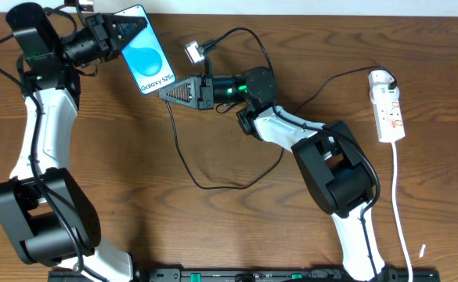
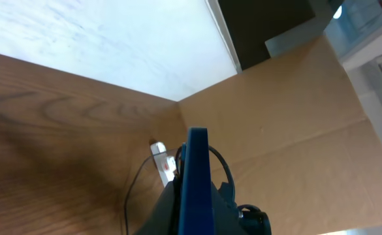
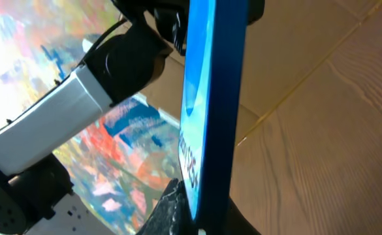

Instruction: Plug charger to phone and switch on socket

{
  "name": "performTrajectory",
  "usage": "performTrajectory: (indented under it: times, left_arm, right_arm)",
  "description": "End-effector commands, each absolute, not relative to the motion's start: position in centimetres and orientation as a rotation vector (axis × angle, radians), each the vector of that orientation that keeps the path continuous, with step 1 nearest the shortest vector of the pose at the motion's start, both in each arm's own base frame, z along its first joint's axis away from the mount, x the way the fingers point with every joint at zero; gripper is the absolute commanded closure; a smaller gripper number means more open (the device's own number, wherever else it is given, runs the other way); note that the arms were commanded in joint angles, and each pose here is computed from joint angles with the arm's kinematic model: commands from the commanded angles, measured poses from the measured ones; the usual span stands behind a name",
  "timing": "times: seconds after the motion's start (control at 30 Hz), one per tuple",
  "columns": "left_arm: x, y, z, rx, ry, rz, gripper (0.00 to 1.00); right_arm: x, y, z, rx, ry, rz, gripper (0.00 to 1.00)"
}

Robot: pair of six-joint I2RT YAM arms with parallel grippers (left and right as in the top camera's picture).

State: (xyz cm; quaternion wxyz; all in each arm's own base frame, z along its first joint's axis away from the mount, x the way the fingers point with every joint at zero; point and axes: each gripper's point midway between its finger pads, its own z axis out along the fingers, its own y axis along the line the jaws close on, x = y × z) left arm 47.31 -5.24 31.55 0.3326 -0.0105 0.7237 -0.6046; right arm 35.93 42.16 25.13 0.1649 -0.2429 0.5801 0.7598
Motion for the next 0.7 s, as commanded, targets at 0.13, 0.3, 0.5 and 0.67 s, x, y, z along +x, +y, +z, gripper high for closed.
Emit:
performTrajectory:
  times: [0.13,0.3,0.5,0.67]
  left_arm:
    - [46.01,-6.57,31.72,0.057,1.905,-1.655,0.93]
    - [46.02,-6.56,31.71,0.057,1.904,-1.655,0.93]
    - [46.02,-6.51,31.72,0.057,1.904,-1.653,0.92]
    - [46.07,-6.14,31.72,0.052,1.901,-1.646,0.93]
  right_arm:
    - [37.74,41.75,26.40,-0.602,1.588,2.122,0.79]
    - [37.48,41.75,26.28,-0.630,1.586,2.117,0.56]
    - [37.22,41.75,26.16,-0.658,1.584,2.112,0.35]
    - [37.24,41.57,26.07,-0.670,1.585,2.107,0.04]
